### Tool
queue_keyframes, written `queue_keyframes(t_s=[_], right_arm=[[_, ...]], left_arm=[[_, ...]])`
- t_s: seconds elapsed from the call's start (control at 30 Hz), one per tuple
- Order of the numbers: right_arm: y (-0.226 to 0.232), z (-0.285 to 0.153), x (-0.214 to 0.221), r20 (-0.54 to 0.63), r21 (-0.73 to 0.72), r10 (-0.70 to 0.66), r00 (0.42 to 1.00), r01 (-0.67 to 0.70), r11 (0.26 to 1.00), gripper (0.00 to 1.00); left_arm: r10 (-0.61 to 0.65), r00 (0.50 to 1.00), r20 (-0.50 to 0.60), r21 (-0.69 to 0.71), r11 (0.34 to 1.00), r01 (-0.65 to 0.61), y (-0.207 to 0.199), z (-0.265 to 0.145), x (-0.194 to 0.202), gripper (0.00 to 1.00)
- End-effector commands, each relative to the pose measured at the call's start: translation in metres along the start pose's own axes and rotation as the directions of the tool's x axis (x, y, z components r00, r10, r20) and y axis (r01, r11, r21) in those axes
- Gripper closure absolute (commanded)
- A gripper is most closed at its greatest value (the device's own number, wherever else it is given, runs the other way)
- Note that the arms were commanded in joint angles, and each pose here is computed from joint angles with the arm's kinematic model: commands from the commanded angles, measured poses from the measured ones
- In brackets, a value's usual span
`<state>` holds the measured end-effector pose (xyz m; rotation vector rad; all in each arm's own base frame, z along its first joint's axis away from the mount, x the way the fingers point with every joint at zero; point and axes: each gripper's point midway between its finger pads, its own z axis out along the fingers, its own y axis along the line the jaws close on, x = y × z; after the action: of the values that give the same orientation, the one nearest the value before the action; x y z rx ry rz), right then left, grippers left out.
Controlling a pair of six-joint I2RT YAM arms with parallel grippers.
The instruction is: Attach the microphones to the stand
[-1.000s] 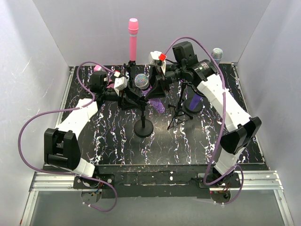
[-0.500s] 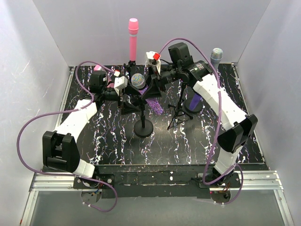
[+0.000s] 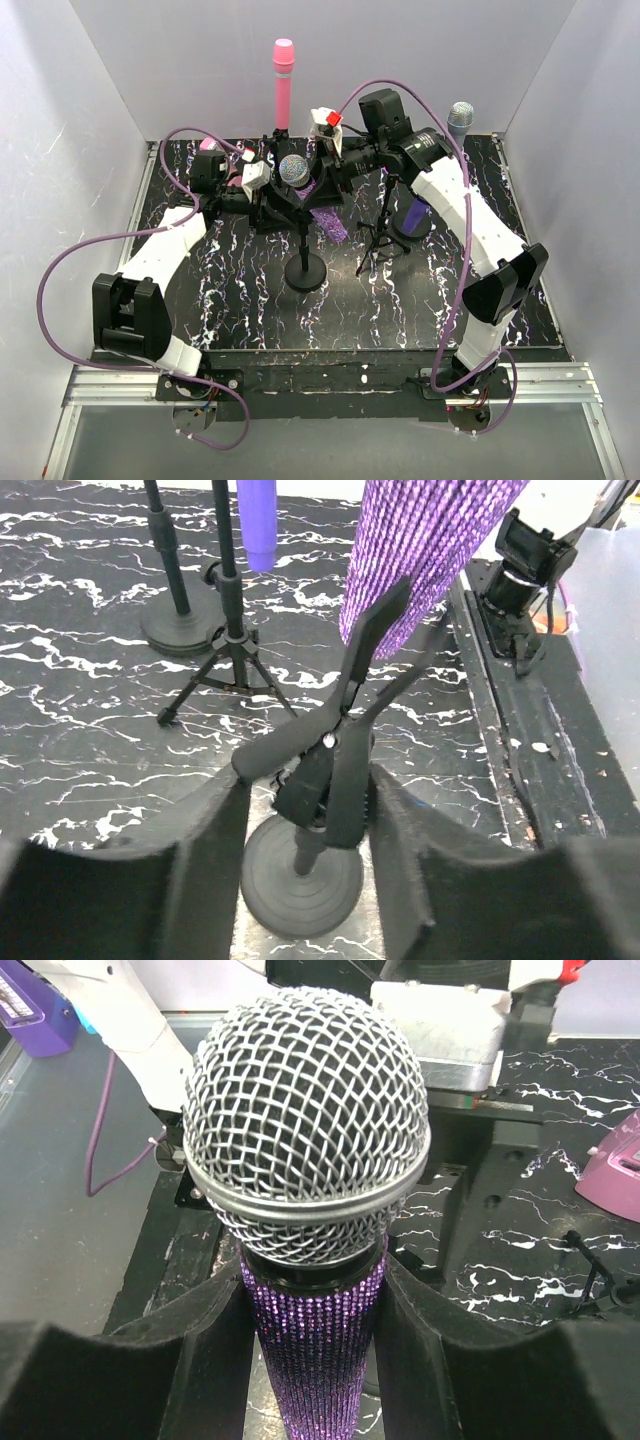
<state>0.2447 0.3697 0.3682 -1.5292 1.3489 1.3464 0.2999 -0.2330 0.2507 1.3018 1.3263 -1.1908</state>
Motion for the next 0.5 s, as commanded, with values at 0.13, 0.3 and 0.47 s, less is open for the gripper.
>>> queue_keyframes(t_s=[0.13, 0.3, 0.47], right_arm=[[0.000, -0.001, -0.025, 0.047, -0.001, -0.054, 0.997, 0.054, 0.999, 0.99], [0.005, 0.005, -0.025, 0.046, -0.016, -0.038, 0.998, 0.039, 0.999, 0.99], [0.003, -0.009, -0.037, 0.057, 0.042, -0.050, 0.997, 0.048, 0.998, 0.99]], left_arm=[[0.030, 0.999, 0.013, 0.006, 1.000, -0.030, -0.001, -0.003, -0.013, 0.92], [0.023, 1.000, 0.014, 0.005, 1.000, -0.023, -0.001, -0.003, -0.016, 0.93], [0.035, 0.999, 0.015, -0.029, 0.999, -0.035, 0.000, -0.005, -0.019, 0.43]])
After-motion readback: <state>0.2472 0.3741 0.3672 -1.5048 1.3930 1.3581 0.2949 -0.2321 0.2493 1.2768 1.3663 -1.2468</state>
